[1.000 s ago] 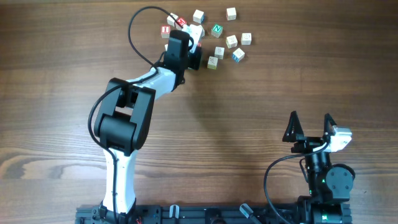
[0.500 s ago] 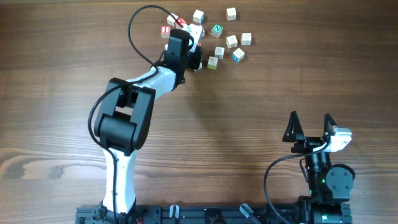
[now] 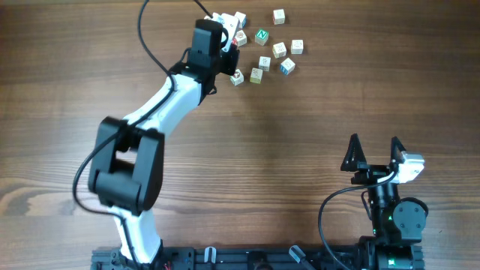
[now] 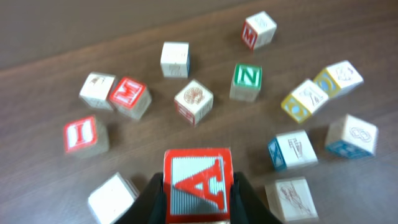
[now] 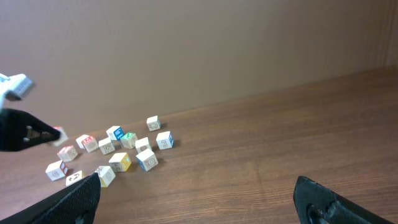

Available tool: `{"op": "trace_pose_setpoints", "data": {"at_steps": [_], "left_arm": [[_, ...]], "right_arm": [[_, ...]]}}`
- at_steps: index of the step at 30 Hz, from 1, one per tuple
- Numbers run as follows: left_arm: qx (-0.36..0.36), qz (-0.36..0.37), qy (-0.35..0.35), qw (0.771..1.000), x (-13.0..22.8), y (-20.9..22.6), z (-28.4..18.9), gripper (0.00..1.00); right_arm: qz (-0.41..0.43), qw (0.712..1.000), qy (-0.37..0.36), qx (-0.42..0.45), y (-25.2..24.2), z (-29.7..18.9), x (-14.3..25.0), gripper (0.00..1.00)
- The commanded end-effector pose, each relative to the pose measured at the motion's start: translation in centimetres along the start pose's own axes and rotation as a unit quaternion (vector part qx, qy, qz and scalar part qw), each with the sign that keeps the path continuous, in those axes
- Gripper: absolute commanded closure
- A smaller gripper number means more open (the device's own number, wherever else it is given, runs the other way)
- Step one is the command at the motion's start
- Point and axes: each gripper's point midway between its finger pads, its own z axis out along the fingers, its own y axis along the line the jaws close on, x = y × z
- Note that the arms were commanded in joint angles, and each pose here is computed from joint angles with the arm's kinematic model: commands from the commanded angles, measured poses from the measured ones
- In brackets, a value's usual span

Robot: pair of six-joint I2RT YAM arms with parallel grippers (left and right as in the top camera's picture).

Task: Form a horizontal line
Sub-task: 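Lift the red A block and carry it toward the front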

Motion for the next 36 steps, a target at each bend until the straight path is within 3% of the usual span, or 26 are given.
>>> {"op": "trace_pose_setpoints", "data": {"at_steps": [1, 9, 15, 23, 30, 36], "left_arm": [[-0.02, -0.052, 0.007, 0.998, -1.4, 0.9, -4.0, 0.85], [-0.035, -0.187, 0.109, 0.976, 2.7, 0.2, -8.0, 0.86], [-0.036, -0.222, 0.169, 0.96, 6.3, -2.8, -8.4, 0.86], [-0.075, -0.235, 0.149, 0.958, 9.7, -4.9, -6.9, 0.86], [-0.051, -0.261, 0.092, 0.96, 11.3, -5.6, -4.9, 0.84], [-0.055, -0.257, 0.103, 0.959, 14.7, -5.5, -3.2, 0.82]], "right_arm": [[-0.007, 1.0, -0.003, -0.004, 0.1, 0.0, -0.1, 0.0], [-0.007, 1.0, -0.003, -0.004, 0.1, 0.0, -0.1, 0.0], [-0.007, 1.0, -0.003, -0.004, 0.1, 0.0, -0.1, 0.0], [-0.007, 1.0, -0.003, -0.004, 0.1, 0.0, -0.1, 0.0], [-0.007, 1.0, -0.003, -0.004, 0.1, 0.0, -0.1, 0.0], [-0.007, 1.0, -0.003, -0.004, 0.1, 0.0, -0.1, 0.0]]}}
